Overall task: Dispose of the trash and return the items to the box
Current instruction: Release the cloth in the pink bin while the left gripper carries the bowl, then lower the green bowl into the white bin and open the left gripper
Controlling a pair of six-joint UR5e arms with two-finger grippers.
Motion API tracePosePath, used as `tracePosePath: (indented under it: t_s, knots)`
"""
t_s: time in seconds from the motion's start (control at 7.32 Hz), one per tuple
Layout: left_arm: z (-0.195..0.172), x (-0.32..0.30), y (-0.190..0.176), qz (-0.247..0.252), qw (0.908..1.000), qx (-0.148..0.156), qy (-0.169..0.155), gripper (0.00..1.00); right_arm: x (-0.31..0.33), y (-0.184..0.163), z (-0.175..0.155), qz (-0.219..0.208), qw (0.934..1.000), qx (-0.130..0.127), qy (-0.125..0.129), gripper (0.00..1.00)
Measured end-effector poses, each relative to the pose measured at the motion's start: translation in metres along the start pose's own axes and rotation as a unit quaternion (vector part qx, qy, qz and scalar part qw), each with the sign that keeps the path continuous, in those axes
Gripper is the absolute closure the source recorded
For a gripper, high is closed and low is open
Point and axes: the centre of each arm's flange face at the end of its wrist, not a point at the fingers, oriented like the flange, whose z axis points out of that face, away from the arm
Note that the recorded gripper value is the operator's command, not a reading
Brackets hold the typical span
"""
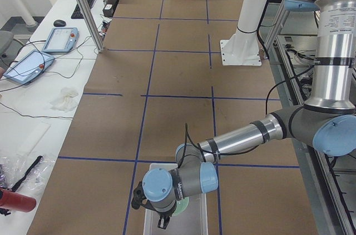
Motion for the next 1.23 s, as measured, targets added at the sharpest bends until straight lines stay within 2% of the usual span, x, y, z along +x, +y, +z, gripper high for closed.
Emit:
tracePosePath:
  t_s: [0.14, 0.27, 0.68, 0.82, 0.96, 1.23]
  knots:
    - [0.017, -0.01, 0.01, 0.001, 1.0, 0.002, -0.002, 0.91, -0.001, -0.001, 0.0, 0.0, 1.0, 0.0, 0.0, 0.0]
    - [0.034, -0.018, 0.022, 0.001, 1.0, 0.003, -0.003, 0.76, -0.003, -0.002, -0.001, -0.001, 1.0, 0.001, 0.0, 0.0]
    - [0.054, -0.028, 0.039, -0.001, 1.0, 0.002, -0.003, 0.53, -0.012, -0.007, -0.008, -0.007, 0.9999, 0.008, -0.001, 0.0]
    - [0.054, -0.027, 0.038, 0.001, 1.0, 0.005, -0.005, 0.49, -0.013, -0.008, -0.008, -0.008, 0.9999, 0.009, -0.001, 0.0]
    - [0.043, -0.023, 0.028, 0.009, 0.9998, 0.014, -0.009, 0.49, -0.015, -0.009, -0.009, -0.009, 0.9999, 0.01, -0.002, 0.0]
    - [-0.028, 0.014, -0.021, 0.034, 0.9981, 0.047, -0.023, 0.45, -0.032, -0.016, -0.018, 0.0, 0.9998, 0.018, -0.007, 0.0]
